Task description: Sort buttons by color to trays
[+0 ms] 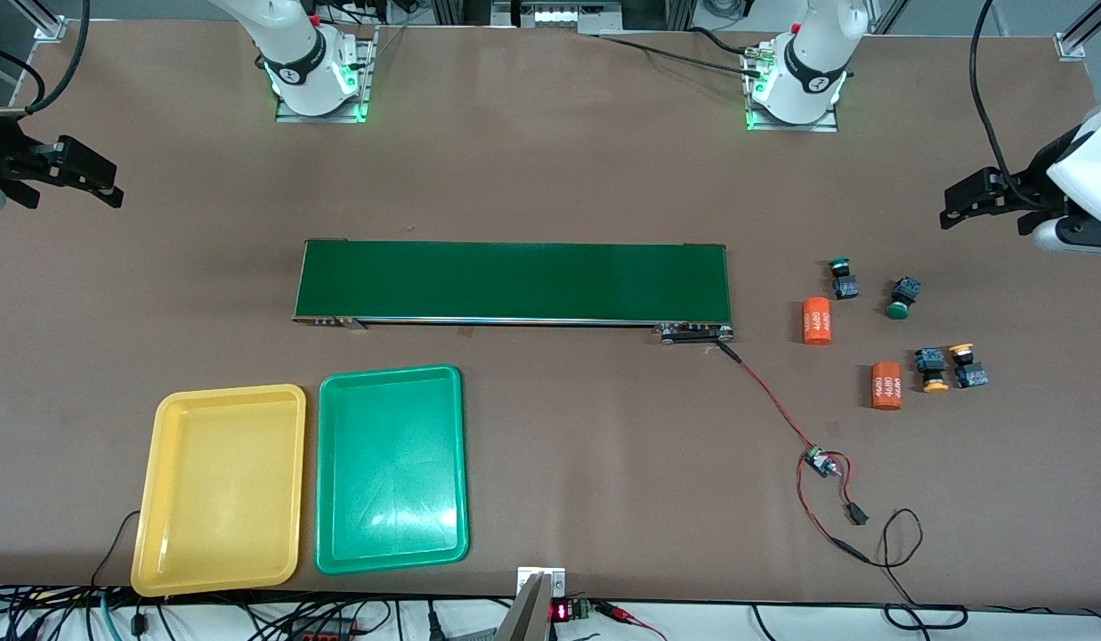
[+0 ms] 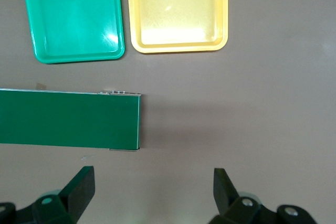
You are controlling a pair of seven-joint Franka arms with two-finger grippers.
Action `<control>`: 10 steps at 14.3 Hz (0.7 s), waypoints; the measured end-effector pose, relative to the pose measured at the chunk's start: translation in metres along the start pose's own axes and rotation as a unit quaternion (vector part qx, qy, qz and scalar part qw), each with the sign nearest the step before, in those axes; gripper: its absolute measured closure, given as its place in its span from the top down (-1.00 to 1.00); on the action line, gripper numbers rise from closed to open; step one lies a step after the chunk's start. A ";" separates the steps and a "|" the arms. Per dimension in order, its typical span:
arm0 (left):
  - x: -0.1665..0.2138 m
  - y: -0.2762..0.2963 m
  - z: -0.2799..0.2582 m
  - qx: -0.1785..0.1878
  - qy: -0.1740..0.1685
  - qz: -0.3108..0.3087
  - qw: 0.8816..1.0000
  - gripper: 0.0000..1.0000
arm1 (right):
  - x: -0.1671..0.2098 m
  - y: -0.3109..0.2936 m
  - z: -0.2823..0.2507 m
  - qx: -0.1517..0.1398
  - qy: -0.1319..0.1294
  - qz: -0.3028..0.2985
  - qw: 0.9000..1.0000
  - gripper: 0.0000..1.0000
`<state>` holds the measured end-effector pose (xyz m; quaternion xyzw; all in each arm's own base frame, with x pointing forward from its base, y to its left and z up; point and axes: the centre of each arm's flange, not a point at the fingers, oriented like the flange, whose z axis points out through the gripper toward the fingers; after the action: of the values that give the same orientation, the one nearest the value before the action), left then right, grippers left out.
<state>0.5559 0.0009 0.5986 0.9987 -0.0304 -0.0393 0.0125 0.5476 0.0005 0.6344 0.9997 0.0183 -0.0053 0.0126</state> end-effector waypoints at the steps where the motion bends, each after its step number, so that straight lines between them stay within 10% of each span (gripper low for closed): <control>1: 0.000 0.000 0.000 0.000 0.000 0.000 1.000 1.00 | 0.000 0.000 0.000 0.000 0.000 0.000 1.000 1.00; 10: -0.006 -0.009 0.004 -0.002 -0.022 -0.009 1.000 1.00 | 0.000 0.000 0.000 0.000 0.000 0.000 1.000 1.00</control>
<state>0.5507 0.0102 0.5952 0.9978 -0.0215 -0.0617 0.0137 0.5475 0.0006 0.6344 0.9997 0.0184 -0.0053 0.0126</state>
